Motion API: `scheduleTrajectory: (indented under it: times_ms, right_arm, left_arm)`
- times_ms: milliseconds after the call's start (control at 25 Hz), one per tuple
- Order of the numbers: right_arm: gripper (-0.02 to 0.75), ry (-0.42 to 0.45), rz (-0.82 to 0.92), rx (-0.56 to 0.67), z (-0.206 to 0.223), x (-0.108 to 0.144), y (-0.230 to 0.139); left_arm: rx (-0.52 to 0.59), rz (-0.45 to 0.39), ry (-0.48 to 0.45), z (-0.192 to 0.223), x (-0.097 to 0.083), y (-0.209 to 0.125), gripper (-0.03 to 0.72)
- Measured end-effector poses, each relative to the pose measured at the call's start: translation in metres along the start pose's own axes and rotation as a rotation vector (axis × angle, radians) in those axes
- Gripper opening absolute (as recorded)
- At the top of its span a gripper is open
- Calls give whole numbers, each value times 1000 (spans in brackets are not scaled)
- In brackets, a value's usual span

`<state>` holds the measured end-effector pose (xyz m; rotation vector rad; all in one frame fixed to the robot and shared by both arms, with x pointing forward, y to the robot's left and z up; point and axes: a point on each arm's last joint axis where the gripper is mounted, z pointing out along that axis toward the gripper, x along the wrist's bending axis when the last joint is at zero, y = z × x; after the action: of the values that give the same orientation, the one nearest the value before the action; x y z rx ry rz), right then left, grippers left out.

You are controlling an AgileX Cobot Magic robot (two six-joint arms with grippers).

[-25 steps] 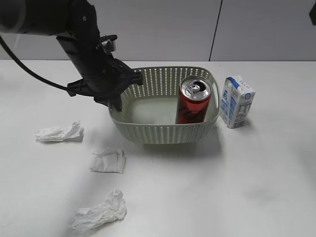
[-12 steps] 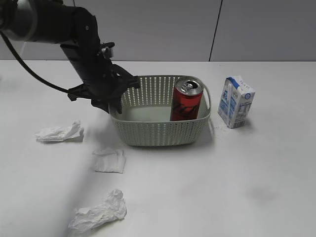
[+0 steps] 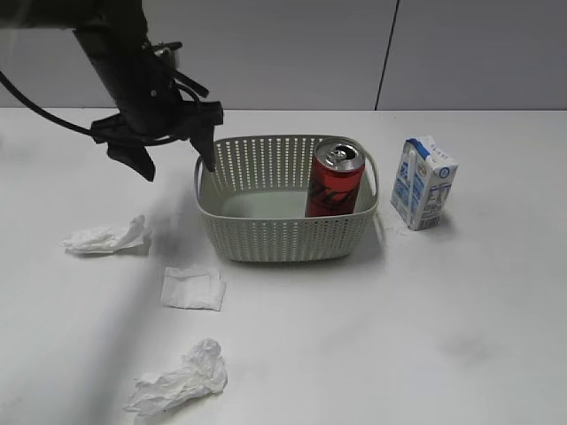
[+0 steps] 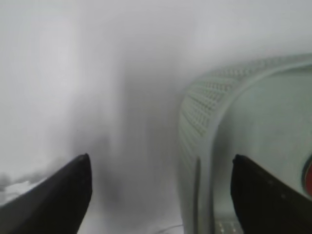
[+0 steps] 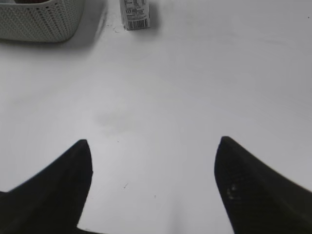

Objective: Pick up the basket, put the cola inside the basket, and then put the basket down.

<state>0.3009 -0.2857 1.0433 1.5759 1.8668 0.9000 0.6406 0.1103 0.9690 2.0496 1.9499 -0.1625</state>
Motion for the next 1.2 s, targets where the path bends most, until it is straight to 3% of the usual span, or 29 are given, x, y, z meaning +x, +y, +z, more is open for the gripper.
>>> scheduleTrajectory:
  times_ms: [200,600,720,960,1200]
  right_arm:
    - [591,-3,-6,-118,-17,1,-8]
    - [591,-8,-5,-163,-28,1,-30]
    - [591,-9,-6,-179,-30,2,-32]
    - [591,-10,-4,-182,-31,1,-32]
    - [591,-19,7,-182,-31,1,-32]
  left_arm:
    - [-20,-11,3,-41,26,17,693]
    - [-136,-34,158,-130,114,22,659]
    - [-201,-3,179,-160,116,15,648]
    - [-323,92,169,-219,96,-21,630]
    - [-309,134,251,-235,100,-76,614]
